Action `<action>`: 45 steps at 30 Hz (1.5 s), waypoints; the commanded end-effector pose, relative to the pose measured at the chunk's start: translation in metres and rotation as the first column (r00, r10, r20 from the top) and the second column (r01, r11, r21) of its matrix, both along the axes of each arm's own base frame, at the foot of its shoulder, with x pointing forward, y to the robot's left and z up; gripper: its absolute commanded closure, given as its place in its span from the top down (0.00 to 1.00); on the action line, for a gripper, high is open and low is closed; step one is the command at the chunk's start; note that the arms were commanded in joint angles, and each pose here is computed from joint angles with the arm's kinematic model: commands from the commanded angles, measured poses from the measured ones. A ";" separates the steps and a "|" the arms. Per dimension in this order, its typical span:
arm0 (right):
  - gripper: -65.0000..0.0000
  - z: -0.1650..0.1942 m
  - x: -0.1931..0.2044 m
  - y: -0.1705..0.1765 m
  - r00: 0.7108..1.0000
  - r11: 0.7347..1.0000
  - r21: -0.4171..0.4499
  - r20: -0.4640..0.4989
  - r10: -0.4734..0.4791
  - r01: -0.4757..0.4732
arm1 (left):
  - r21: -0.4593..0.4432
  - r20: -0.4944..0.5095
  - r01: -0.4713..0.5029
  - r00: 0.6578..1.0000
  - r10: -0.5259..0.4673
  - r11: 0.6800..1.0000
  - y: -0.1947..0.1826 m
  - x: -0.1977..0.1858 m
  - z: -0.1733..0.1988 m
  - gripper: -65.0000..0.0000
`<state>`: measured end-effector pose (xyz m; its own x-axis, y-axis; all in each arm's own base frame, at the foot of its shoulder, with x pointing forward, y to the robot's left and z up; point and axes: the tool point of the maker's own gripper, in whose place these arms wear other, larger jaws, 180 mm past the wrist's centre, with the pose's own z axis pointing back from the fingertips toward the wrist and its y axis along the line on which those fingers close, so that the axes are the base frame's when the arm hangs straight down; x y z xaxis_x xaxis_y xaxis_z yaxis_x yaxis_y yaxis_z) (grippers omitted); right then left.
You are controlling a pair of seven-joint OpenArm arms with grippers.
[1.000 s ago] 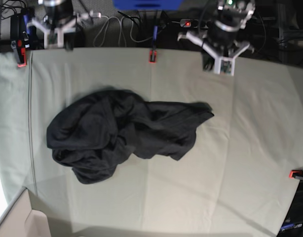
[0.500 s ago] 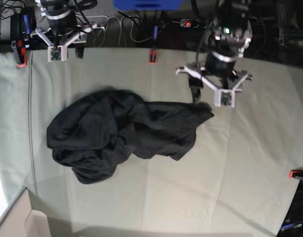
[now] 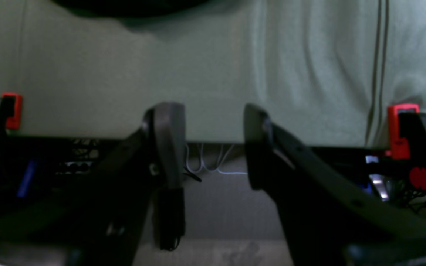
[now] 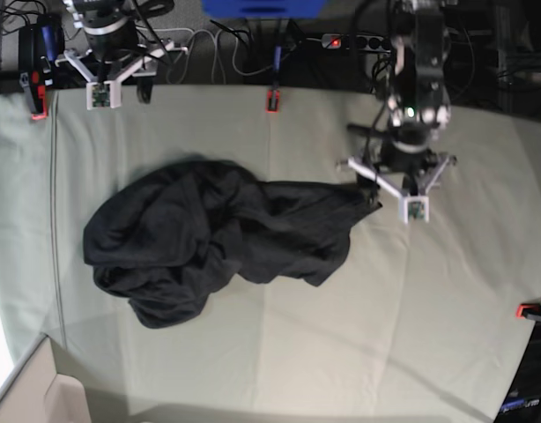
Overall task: Layout the t-shirt on the table in an organized manner, then fold the t-shirt properly
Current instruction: 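Lower both grippers onto the crumpled dark grey t-shirt and grasp it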
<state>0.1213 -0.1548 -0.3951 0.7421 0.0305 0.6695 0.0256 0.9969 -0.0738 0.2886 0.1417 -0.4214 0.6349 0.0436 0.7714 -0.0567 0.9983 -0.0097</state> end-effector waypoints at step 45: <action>0.42 0.000 0.169 0.088 0.952 0.974 0.075 0.242 0.188 -0.212 | 0.013 -0.004 0.094 0.996 -0.094 0.996 -0.020 -0.025 0.003 0.00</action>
